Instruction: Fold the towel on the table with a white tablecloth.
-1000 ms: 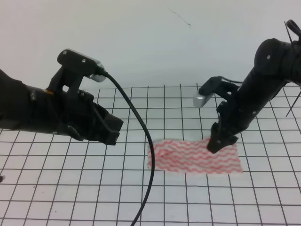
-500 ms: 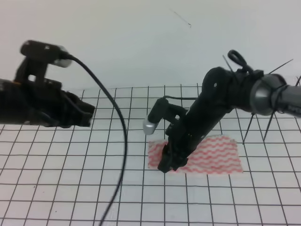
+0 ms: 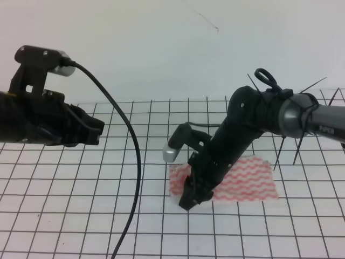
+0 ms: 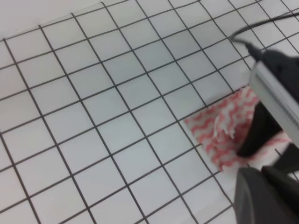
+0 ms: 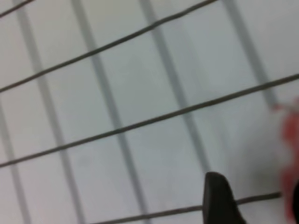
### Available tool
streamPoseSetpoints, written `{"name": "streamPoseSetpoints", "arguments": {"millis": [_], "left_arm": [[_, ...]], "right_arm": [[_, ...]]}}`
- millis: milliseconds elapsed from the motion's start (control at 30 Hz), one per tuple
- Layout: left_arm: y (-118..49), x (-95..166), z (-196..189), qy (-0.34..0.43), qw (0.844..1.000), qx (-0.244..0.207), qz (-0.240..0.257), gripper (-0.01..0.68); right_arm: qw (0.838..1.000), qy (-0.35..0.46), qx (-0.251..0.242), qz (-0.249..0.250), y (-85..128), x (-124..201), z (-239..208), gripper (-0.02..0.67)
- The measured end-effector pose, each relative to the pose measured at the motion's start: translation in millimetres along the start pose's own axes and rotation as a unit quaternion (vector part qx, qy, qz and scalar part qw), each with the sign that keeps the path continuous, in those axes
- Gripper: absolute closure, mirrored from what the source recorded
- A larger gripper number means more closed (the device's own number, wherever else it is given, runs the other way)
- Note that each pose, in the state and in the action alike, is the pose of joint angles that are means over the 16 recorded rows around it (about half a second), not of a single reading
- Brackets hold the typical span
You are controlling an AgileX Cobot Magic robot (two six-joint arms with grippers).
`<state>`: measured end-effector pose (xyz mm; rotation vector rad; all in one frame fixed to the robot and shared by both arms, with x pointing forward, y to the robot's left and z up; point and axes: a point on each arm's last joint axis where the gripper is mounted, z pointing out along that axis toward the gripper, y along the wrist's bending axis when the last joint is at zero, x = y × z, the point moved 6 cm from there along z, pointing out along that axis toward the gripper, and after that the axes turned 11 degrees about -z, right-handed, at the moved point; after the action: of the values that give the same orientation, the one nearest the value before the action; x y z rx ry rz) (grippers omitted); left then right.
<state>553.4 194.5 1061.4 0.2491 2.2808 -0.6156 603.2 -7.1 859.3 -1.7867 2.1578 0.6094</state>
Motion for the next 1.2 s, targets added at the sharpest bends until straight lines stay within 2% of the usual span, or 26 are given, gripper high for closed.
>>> {"name": "streamPoseSetpoints", "arguments": {"millis": [167, 300, 567, 700, 800, 933, 1200], "left_arm": [[0.1, 0, 0, -0.001, 1.0, 0.0, -0.001, 0.673], [0.1, 0, 0, 0.0, 1.0, 0.0, -0.002, 0.673], [0.0, 0, 0, 0.001, 1.0, 0.0, -0.002, 0.673], [0.0, 1, 0, 0.003, 1.0, 0.0, 0.0, 0.673], [-0.1, 1, 0, 0.004, 1.0, 0.0, 0.002, 0.673], [-0.1, 1, 0, 0.005, 1.0, 0.0, 0.004, 0.673], [0.0, 2, 0, 0.006, 1.0, 0.001, 0.006, 0.673]], "right_arm": [[0.999, 0.0, -0.034, -0.02, 8, -6, -6, 0.314], [0.999, 0.006, -0.031, -0.023, 5, -12, -14, 0.317], [0.996, 0.066, 0.058, 0.009, -26, -10, -44, 0.33], [0.989, 0.099, 0.107, 0.033, -47, 3, -64, 0.338], [0.984, 0.122, 0.125, 0.037, -60, 19, -79, 0.342], [0.984, 0.133, 0.118, 0.019, -71, 38, -95, 0.344], [0.988, 0.113, 0.086, -0.066, -85, 60, -107, 0.344]]}}
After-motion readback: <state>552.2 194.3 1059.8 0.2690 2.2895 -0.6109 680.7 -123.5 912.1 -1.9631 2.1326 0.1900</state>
